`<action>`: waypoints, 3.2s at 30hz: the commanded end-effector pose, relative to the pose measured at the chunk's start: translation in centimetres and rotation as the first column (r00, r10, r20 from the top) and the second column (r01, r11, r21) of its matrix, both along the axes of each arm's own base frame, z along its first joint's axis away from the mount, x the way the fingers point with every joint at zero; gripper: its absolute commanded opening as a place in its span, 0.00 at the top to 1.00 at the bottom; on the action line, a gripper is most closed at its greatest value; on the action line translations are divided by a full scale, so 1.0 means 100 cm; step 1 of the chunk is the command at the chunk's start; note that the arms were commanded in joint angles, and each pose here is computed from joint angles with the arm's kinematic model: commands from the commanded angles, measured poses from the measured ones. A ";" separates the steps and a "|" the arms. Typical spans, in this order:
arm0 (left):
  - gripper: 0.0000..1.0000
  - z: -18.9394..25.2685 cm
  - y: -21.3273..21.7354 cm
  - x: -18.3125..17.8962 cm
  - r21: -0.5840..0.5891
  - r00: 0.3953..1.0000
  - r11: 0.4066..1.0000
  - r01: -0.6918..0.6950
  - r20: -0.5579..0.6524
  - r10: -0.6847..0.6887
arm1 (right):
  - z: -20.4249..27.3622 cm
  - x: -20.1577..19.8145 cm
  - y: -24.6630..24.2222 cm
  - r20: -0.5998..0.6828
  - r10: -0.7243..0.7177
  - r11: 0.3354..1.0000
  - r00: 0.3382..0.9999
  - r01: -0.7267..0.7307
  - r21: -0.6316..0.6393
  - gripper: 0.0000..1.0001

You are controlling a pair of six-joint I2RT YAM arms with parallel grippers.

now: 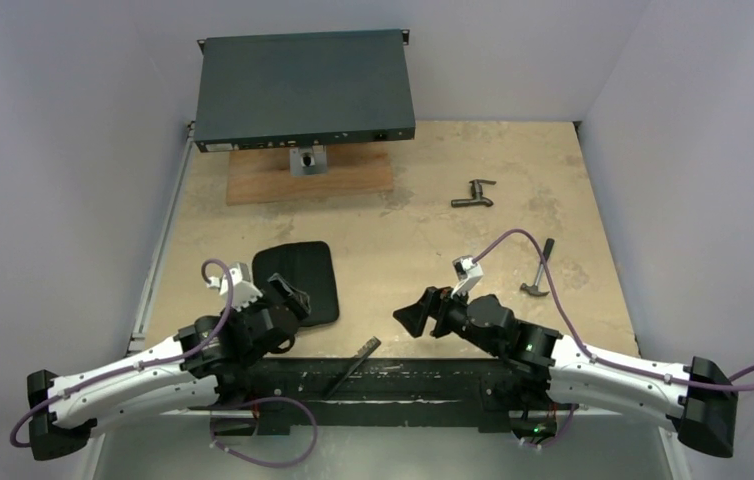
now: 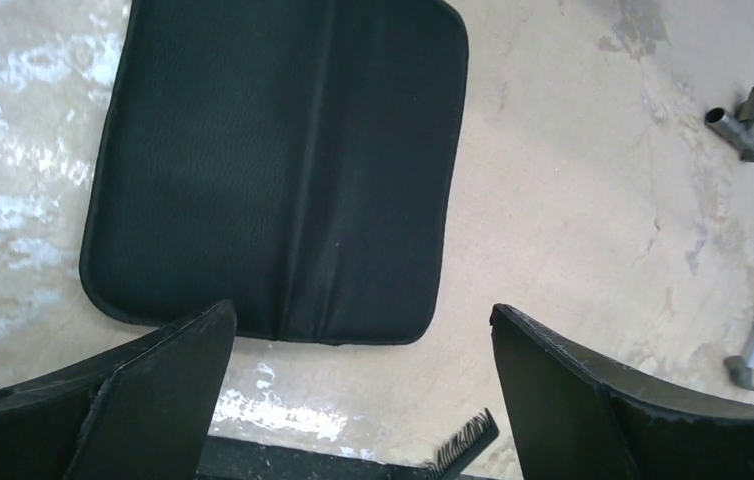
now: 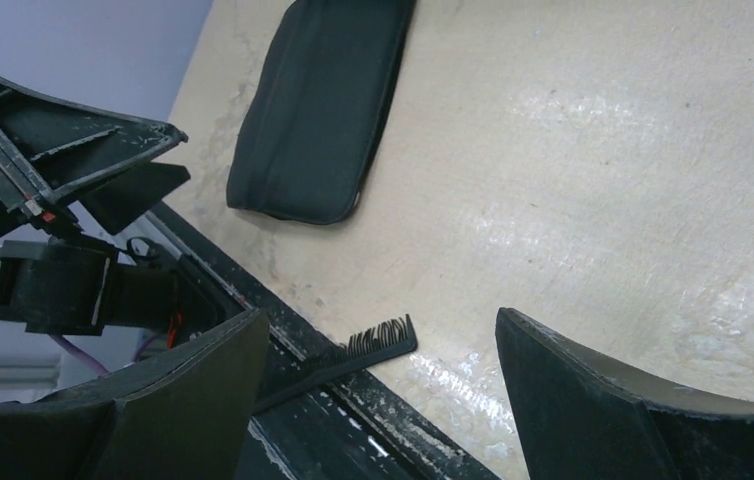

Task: Sort the hair-cutting tools
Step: Adjust the hairdressing tool bag at the center of the board.

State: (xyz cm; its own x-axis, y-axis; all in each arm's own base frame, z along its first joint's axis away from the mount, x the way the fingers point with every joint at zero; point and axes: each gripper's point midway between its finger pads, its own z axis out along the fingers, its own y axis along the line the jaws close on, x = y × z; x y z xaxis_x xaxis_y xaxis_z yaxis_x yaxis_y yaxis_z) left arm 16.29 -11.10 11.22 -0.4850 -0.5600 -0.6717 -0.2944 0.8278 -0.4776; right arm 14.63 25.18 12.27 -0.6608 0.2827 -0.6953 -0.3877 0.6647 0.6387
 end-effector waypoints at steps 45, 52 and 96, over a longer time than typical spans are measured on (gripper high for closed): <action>0.55 -0.068 0.014 0.022 -0.537 0.853 0.790 -0.295 0.224 0.471 | 0.036 -0.002 -0.007 0.036 -0.015 0.997 0.999 0.012 0.077 0.16; 1.00 -0.057 0.016 0.022 -0.535 0.851 0.796 -0.284 0.242 0.467 | 0.036 -0.004 -0.013 0.021 -0.027 0.996 0.999 0.025 0.082 0.16; 1.00 0.021 -0.256 0.031 0.896 0.498 -0.123 0.427 -0.346 -0.795 | 0.088 -0.002 -0.131 -0.089 -0.408 0.849 0.909 0.414 0.327 0.15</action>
State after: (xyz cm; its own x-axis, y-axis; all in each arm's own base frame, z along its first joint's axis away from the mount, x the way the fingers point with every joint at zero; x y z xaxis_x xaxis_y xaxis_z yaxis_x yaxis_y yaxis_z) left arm 20.24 -33.77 13.08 -0.1118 0.7895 -0.6035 0.5172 0.5648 0.6431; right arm 14.03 14.62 18.03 -0.5217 0.5666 -0.6378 -0.2044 0.6428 0.7382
